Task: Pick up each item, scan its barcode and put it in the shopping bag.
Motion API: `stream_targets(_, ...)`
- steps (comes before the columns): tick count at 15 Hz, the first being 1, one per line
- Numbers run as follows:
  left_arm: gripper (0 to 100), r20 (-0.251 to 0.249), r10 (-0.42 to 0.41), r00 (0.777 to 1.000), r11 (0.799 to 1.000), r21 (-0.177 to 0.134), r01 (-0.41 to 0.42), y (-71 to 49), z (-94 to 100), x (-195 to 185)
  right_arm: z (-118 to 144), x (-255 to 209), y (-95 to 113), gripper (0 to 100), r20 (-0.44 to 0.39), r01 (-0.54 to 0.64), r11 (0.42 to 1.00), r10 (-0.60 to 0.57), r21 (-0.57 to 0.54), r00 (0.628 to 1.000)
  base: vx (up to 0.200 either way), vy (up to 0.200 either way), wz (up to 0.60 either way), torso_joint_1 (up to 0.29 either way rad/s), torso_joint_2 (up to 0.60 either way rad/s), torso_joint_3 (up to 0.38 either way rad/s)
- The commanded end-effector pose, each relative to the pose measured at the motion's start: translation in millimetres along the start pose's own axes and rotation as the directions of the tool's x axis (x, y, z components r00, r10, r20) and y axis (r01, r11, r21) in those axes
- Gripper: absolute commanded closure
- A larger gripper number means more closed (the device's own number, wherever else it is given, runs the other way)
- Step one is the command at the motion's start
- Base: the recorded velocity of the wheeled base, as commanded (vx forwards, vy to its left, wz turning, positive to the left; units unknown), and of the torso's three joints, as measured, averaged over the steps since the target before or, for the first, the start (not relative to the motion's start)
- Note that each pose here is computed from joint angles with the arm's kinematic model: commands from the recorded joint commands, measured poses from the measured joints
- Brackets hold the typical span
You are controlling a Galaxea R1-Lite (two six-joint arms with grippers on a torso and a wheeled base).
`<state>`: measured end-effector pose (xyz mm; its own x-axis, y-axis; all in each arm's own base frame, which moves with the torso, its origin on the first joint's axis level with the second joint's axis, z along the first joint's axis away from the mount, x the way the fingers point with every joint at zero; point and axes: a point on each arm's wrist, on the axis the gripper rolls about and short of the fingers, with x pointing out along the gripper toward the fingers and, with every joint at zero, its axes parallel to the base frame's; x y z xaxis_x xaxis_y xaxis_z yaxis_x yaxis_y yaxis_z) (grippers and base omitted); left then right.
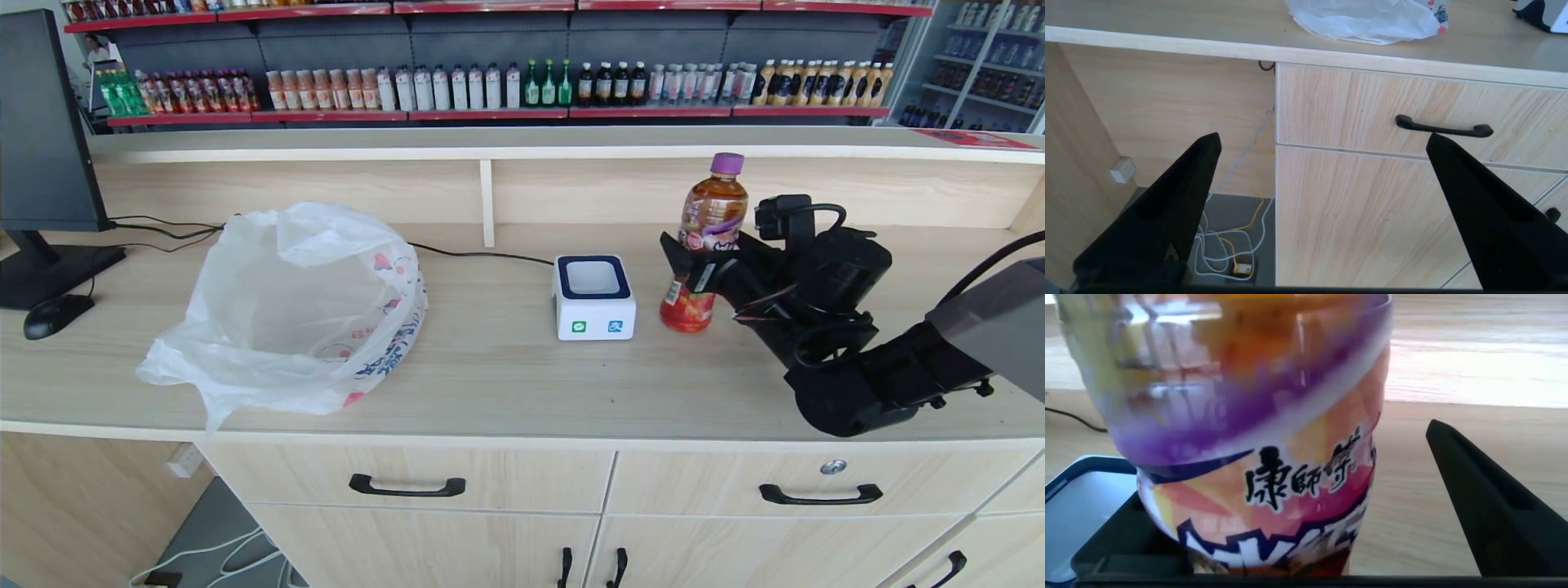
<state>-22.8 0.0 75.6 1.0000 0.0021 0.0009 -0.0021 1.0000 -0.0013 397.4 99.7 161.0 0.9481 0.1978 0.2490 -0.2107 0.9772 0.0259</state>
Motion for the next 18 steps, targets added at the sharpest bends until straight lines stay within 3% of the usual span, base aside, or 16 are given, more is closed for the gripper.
stream_targets(1,0,-0.001,0.001,1.0,1.0,0.0,-0.001,0.0,0.1,0.1,-0.1,0.4,0.2,0,0.001,0.0,1.0,0.0,0.002,1.0,0.0,0.0,0.0,0.0,0.0,0.0)
stream_targets(3,0,-0.001,0.001,1.0,1.0,0.0,-0.001,0.0,0.1,0.1,-0.5,-0.4,1.3,0,-0.002,0.0,1.0,0.0,0.001,1.0,0.0,0.0,0.0,0.0,0.0,0.0)
stream_targets(4,0,-0.001,0.001,1.0,1.0,0.0,-0.001,0.0,0.1,0.1,-0.6,-0.4,2.0,100,-0.004,-0.003,1.0,0.003,0.003,1.0,0.0,0.0,0.0,0.0,0.0,0.0)
stream_targets(12,0,-0.001,0.001,1.0,1.0,0.0,-0.001,0.0,0.1,0.1,3.6,-8.7,1.7,100,-0.013,-0.004,1.0,0.004,0.009,1.0,0.0,0.0,0.0,0.0,0.0,0.0)
stream_targets(18,0,-0.001,0.001,1.0,1.0,0.0,-0.001,0.0,0.1,0.1,36.6,-15.1,9.9,100,0.065,-0.038,0.999,0.037,0.016,0.997,0.0,0.0,0.0,0.0,0.0,0.0)
